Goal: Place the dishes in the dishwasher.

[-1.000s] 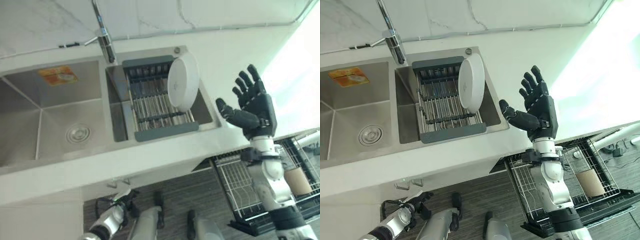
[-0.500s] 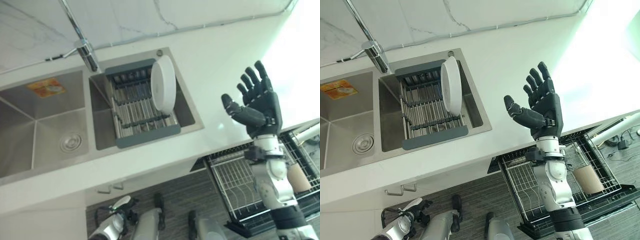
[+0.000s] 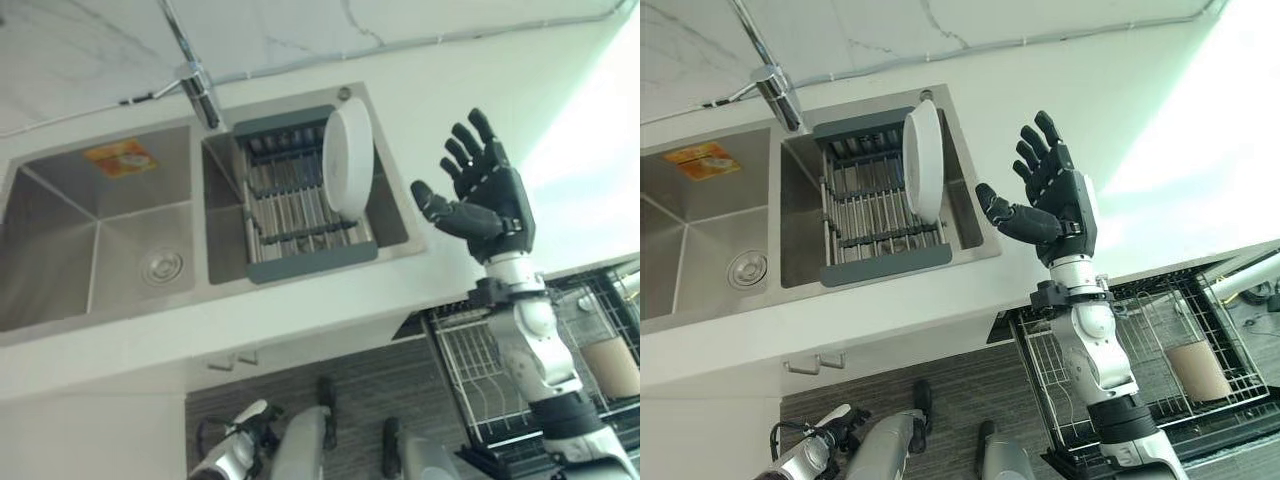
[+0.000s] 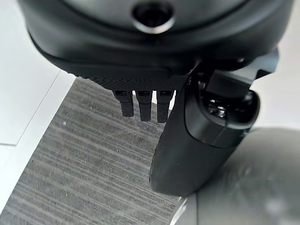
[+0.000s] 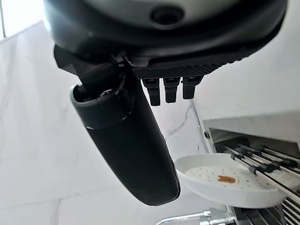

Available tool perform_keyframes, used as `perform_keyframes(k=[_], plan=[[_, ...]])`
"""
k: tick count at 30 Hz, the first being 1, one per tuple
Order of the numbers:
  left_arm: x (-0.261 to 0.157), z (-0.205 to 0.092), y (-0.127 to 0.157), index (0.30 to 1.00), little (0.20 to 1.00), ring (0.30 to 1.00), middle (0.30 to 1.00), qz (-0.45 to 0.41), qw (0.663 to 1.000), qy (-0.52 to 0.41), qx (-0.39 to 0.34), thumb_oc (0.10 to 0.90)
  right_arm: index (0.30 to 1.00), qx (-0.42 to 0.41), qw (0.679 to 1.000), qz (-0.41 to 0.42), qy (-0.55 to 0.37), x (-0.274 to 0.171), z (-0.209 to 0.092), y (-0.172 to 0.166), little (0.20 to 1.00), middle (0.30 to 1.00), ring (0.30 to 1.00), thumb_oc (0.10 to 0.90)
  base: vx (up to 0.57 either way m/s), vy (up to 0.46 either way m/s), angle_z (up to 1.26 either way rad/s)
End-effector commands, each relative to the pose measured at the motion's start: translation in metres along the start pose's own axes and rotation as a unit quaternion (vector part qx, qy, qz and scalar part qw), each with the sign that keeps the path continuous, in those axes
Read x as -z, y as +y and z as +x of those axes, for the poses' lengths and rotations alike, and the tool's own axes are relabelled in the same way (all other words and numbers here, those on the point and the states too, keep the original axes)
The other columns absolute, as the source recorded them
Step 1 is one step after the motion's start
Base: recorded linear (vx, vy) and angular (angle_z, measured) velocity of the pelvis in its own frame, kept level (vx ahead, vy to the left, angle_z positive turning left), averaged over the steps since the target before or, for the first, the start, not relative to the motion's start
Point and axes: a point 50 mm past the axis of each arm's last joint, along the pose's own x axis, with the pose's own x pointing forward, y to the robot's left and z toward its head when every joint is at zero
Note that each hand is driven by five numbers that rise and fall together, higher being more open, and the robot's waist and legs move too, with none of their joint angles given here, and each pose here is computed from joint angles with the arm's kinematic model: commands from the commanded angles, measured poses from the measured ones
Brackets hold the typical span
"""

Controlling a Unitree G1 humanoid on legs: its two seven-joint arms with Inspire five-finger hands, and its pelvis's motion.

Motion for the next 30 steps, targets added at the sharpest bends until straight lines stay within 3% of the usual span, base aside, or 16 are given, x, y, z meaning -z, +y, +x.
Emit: perform_keyframes(k=[1, 30], plan=[[-0.005, -0.002, -0.015, 0.9, 0.9, 0.9, 0.9, -0.016, 0.999, -0.021, 0.019, 0.8, 0.9, -0.048, 0.989, 0.027, -0.139, -0.053, 0.015, 0.019, 0.9, 0.9, 0.9, 0.8, 0.03, -0.012, 0.04], [-0.001, -0.003, -0.015, 0.9, 0.9, 0.9, 0.9, 0.032, 0.999, -0.028, -0.014, 0.8, 0.9, -0.017, 0.992, 0.066, -0.103, -0.04, 0.041, 0.039, 0.9, 0.9, 0.9, 0.8, 0.01, 0.001, 0.02]])
